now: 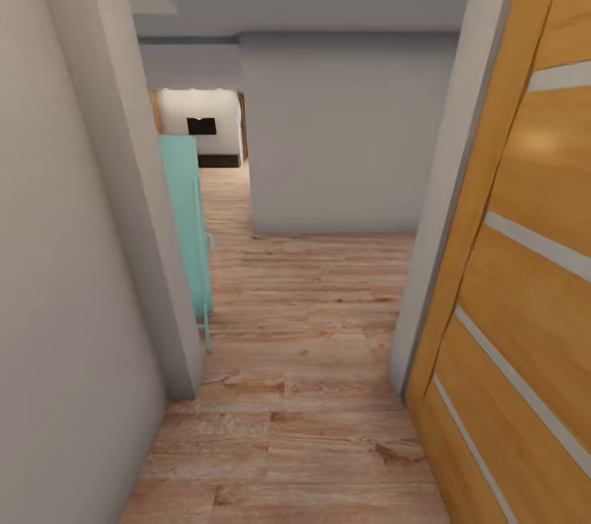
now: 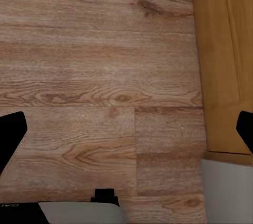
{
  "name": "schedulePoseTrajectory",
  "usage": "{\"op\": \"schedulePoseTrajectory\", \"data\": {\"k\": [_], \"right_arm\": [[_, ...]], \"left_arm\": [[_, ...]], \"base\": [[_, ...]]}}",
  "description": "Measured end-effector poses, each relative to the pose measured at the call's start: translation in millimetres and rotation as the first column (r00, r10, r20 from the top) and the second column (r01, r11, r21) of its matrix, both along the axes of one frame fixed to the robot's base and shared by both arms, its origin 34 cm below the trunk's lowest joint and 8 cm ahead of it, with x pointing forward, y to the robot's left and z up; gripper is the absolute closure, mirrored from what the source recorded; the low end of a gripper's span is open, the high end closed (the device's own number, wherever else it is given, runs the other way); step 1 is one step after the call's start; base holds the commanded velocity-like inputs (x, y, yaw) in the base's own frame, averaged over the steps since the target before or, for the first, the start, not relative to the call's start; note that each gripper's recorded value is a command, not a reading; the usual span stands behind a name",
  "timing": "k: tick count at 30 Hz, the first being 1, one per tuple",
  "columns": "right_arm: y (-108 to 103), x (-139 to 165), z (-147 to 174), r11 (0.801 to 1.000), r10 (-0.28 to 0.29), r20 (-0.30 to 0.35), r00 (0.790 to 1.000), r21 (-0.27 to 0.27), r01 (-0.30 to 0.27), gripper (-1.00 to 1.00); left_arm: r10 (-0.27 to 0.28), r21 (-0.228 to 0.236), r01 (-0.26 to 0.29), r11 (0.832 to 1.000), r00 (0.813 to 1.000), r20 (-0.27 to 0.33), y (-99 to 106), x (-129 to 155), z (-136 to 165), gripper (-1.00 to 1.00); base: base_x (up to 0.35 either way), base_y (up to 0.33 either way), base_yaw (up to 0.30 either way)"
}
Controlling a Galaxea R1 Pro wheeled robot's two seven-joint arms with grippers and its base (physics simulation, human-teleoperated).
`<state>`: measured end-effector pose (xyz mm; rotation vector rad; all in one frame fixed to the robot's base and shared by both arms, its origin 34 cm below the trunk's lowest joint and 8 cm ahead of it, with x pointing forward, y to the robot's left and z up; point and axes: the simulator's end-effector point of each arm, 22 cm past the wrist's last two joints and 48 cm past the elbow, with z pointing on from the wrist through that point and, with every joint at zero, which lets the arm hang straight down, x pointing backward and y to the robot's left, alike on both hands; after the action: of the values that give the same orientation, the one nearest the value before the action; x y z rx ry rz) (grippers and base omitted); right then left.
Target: Move the two storage containers from the living room to the garage. In the garage, place one container on the floor and stack the other container on top of it (either order is fine).
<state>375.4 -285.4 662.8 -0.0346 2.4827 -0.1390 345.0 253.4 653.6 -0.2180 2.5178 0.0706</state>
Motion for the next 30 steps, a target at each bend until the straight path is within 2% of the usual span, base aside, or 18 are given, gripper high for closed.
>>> {"op": "schedulePoseTrajectory", "data": {"k": [30], "right_arm": [[-1.9, -1.6, -0.5, 1.000, -0.019, -0.003, 1.000, -0.001, 0.019, -1.00]], "left_arm": [[0.001, 0.002, -0.001, 1.000, 1.000, 0.000, 1.3, 0.0, 0.0, -1.00]], "base": [[0.326, 0.000, 0.000]]}}
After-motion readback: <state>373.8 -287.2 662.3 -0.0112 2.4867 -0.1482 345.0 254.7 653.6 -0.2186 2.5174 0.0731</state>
